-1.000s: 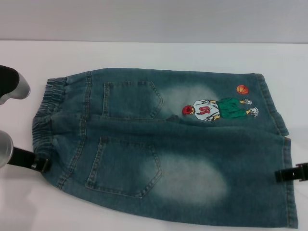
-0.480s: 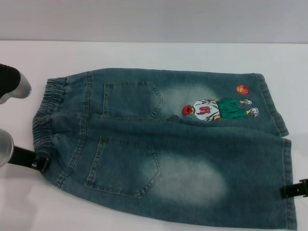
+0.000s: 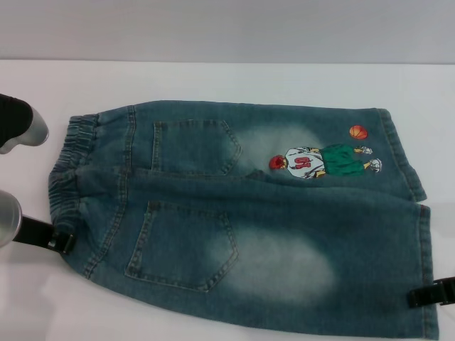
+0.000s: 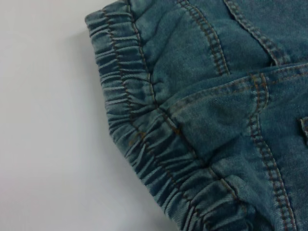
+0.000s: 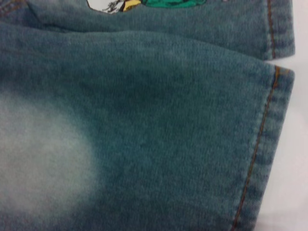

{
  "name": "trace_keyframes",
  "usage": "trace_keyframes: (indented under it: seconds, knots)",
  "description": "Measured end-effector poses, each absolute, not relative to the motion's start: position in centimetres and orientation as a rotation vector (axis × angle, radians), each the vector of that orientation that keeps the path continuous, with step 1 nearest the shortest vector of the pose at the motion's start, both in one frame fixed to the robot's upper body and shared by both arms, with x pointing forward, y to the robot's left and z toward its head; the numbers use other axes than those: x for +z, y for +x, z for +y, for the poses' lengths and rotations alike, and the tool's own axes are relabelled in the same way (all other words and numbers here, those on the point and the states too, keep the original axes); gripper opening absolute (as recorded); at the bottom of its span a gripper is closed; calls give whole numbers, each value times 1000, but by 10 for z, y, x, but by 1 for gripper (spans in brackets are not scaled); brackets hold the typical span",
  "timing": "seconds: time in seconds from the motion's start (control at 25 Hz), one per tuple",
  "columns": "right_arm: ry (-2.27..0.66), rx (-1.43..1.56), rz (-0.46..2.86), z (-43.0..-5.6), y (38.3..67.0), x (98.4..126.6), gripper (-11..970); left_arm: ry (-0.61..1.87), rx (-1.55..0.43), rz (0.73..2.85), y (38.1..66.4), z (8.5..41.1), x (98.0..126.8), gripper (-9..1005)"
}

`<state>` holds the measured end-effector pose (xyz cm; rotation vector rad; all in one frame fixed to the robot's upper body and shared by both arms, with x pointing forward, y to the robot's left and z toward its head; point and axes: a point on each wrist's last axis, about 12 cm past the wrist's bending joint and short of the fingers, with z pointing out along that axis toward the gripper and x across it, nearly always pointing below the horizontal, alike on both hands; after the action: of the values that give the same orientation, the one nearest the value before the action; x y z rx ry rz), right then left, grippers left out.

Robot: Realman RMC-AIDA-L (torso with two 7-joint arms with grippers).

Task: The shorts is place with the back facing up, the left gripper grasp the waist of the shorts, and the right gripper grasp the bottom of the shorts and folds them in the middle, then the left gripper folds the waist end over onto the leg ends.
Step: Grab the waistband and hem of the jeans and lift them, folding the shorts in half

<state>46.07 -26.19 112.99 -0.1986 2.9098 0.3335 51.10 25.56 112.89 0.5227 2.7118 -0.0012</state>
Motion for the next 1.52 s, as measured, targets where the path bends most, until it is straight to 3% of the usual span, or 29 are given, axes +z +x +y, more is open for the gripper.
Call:
trace_keyframes:
  seconds: [1.52]
  knots:
    - [-247,345,2927,-248,460,1121,575,560,-5,2709,514,249,1128,223]
